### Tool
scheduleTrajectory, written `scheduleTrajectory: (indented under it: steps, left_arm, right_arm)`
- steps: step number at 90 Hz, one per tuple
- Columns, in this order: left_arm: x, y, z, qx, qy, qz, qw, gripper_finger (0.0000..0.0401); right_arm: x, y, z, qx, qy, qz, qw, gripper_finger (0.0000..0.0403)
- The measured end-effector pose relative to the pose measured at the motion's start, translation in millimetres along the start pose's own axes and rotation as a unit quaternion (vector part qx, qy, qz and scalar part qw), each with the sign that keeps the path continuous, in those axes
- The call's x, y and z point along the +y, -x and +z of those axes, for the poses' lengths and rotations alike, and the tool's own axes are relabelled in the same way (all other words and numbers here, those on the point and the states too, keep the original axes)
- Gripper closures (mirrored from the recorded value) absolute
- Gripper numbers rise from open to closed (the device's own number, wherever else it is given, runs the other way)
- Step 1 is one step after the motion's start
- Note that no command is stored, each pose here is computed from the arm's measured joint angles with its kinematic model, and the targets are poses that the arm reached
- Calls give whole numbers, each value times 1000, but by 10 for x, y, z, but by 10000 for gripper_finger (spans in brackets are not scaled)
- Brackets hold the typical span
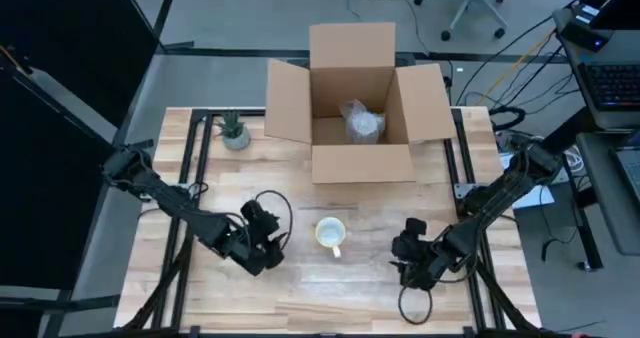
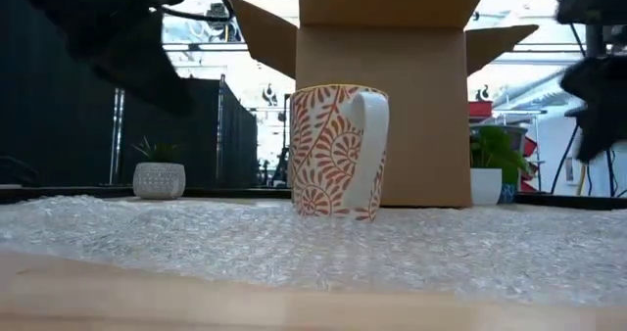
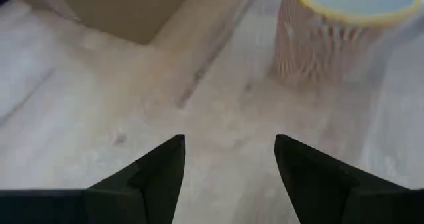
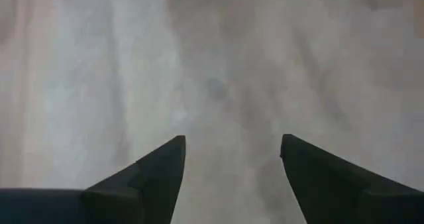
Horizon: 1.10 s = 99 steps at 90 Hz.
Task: Wrap mug
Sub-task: Wrap the orange patterned mug with bubble wrap
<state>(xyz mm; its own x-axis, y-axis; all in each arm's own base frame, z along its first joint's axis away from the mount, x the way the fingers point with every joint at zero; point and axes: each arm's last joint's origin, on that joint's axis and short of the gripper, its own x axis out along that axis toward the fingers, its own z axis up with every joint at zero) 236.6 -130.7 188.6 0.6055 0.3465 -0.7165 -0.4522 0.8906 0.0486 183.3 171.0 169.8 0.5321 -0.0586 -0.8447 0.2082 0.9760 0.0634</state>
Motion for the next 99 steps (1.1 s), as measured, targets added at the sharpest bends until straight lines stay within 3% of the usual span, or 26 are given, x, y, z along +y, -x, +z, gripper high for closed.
scheduleTrajectory:
  steps: [24,42,64,82,99]
  left_arm:
    - [40,-31,32,-45,23,37,998,180]
    - [43,-41,31,-31,24,27,999,180]
    - [-3,-17,17,-30,2,8,1000,180]
    - [-44,-7,36,-39,-24,-9,999,180]
    - [-71,-1,35,-31,-43,-30,998,180]
  right_arm:
    - [-22,69,-200,116,29,10,993,170]
    - [20,130,-313,135,-123,-8,983,170]
    - [116,223,-516,122,-304,-34,944,170]
    - [168,139,-697,122,-357,-79,923,170]
    - [175,65,-722,117,-377,-98,914,170]
